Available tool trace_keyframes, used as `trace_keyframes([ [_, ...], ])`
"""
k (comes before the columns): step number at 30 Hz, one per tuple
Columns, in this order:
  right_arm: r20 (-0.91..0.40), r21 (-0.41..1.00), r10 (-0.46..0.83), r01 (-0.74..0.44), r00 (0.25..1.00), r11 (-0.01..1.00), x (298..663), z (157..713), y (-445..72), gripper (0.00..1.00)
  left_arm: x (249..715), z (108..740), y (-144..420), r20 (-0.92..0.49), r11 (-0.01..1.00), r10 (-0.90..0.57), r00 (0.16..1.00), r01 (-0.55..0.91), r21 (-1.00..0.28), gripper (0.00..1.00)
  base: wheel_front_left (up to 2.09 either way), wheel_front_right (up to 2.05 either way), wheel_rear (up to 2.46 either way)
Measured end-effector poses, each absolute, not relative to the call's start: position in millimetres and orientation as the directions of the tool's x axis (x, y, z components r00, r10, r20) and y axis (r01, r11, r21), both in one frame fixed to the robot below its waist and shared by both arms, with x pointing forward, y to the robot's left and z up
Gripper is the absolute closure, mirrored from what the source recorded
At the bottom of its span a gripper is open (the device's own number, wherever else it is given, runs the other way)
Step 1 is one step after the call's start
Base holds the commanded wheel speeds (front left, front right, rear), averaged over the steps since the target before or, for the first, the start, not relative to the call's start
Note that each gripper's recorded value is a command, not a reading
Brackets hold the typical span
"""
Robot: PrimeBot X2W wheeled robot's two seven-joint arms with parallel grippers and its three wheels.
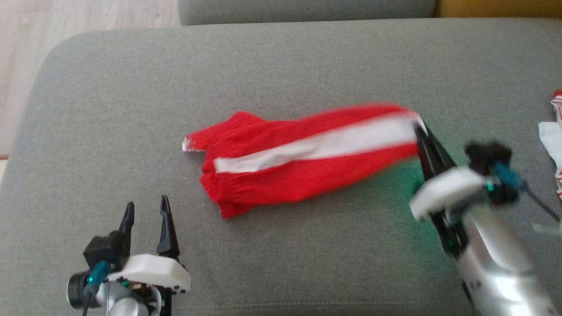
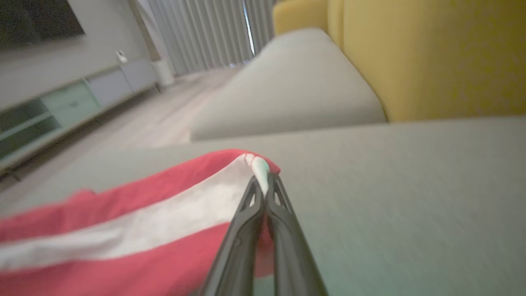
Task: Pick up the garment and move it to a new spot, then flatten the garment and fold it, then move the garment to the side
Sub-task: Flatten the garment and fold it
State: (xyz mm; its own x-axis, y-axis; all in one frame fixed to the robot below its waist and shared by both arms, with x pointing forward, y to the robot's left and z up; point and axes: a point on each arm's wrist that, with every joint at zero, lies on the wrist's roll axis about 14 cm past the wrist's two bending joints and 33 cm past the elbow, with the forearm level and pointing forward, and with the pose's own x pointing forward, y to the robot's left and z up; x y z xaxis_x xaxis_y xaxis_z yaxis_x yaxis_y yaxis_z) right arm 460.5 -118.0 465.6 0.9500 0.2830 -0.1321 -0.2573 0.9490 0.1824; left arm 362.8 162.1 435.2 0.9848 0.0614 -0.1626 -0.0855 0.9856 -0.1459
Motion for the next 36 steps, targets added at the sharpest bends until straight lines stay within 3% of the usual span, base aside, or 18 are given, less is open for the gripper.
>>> trace_keyframes([
  [2,-0.239,0.168,0.212,-0.174,0.948,0.970,440.5,426.3,-145.6,1.00,368.4,435.7,158.0,-0.158,0.987,0.044,0.986,-0.068,-0.144,0.00,0.00,0.00,0.00],
  [3,-0.271,0.172,0.179,-0.135,0.946,0.976,433.5,414.4,-156.0,0.45,371.4,436.2,156.1,-0.155,0.988,0.039,0.987,-0.061,-0.144,0.00,0.00,0.00,0.00],
  [4,-0.293,0.158,0.161,-0.118,0.943,0.980,428.8,406.9,-162.5,0.00,373.9,436.5,154.6,-0.153,0.988,0.033,0.988,-0.055,-0.142,0.00,0.00,0.00,0.00],
  [10,-0.240,0.126,0.112,-0.084,0.964,0.988,433.8,419.5,-171.6,0.00,383.4,437.4,146.0,-0.145,0.991,0.003,0.989,-0.023,-0.134,0.00,0.00,0.00,0.00],
  [17,-0.045,0.057,0.112,-0.109,0.993,0.992,439.9,478.4,-168.9,0.00,387.4,441.2,141.9,-0.130,0.994,-0.013,0.991,-0.001,-0.107,0.00,0.00,0.00,0.00],
  [27,-0.083,0.108,0.116,-0.106,0.990,0.988,397.9,460.5,-162.8,0.00,379.5,443.6,141.9,-0.126,0.996,-0.015,0.992,0.004,-0.090,0.00,0.00,0.00,0.00],
  [36,-0.082,0.121,0.131,-0.121,0.988,0.985,393.9,459.9,-156.0,0.00,371.3,437.1,145.6,-0.148,0.997,-0.007,0.989,-0.004,-0.079,0.00,0.00,0.00,0.00],
])
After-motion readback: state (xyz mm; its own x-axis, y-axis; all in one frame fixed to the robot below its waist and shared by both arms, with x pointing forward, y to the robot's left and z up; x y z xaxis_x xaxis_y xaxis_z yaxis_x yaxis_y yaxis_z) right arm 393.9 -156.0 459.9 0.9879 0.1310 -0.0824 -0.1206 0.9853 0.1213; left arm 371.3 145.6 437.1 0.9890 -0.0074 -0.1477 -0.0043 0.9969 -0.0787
